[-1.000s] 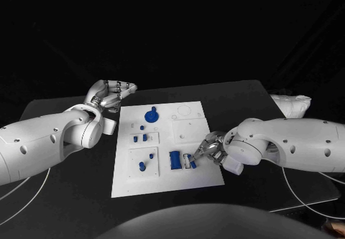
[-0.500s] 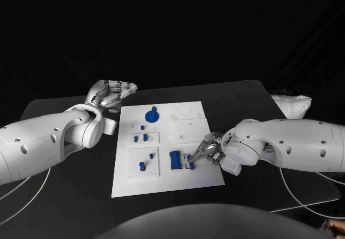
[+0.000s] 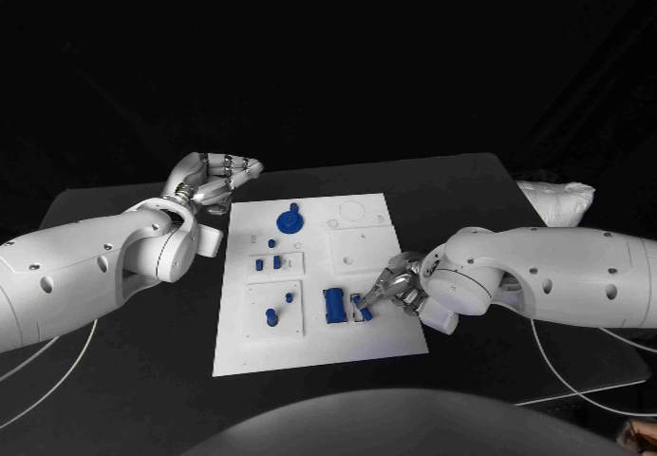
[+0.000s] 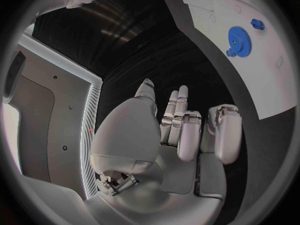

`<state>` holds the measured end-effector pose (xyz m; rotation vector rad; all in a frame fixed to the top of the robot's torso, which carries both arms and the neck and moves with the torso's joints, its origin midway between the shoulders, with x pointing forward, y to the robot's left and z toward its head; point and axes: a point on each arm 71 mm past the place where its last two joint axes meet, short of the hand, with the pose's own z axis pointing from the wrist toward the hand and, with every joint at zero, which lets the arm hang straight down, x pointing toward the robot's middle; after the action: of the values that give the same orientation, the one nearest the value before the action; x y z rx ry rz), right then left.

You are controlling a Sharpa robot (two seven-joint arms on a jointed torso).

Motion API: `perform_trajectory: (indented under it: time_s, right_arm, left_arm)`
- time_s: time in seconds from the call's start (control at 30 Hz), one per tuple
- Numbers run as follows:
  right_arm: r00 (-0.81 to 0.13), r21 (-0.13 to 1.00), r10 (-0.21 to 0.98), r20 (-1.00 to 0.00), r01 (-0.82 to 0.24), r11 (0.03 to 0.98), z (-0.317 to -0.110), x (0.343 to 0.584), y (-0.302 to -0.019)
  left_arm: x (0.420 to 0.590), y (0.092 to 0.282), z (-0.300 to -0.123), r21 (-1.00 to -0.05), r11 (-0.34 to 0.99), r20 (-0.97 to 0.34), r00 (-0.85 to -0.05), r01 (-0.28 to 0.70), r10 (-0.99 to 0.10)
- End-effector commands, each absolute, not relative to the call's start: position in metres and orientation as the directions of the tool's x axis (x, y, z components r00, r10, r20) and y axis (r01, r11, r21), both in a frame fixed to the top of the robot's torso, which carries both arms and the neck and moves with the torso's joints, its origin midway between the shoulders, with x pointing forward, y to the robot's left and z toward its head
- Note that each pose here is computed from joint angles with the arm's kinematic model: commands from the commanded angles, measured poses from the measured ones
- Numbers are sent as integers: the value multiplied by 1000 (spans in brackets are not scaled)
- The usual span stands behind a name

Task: Assemble the parts on the task board

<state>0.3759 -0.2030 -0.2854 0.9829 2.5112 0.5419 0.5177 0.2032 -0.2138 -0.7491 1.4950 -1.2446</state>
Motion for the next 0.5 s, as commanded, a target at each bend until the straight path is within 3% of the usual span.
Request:
perform_trajectory:
  time_s: [0.03, 0.5]
  right_arm:
    - [-684, 482, 697, -216, 546, 685, -286, 375, -202]
    - [-690, 476, 690, -217, 542, 692, -287, 375, -201]
  left_arm:
    - [517, 201, -213, -953, 269, -300, -314, 140, -901]
    - [517, 201, -213, -953, 269, -300, -314, 139, -901]
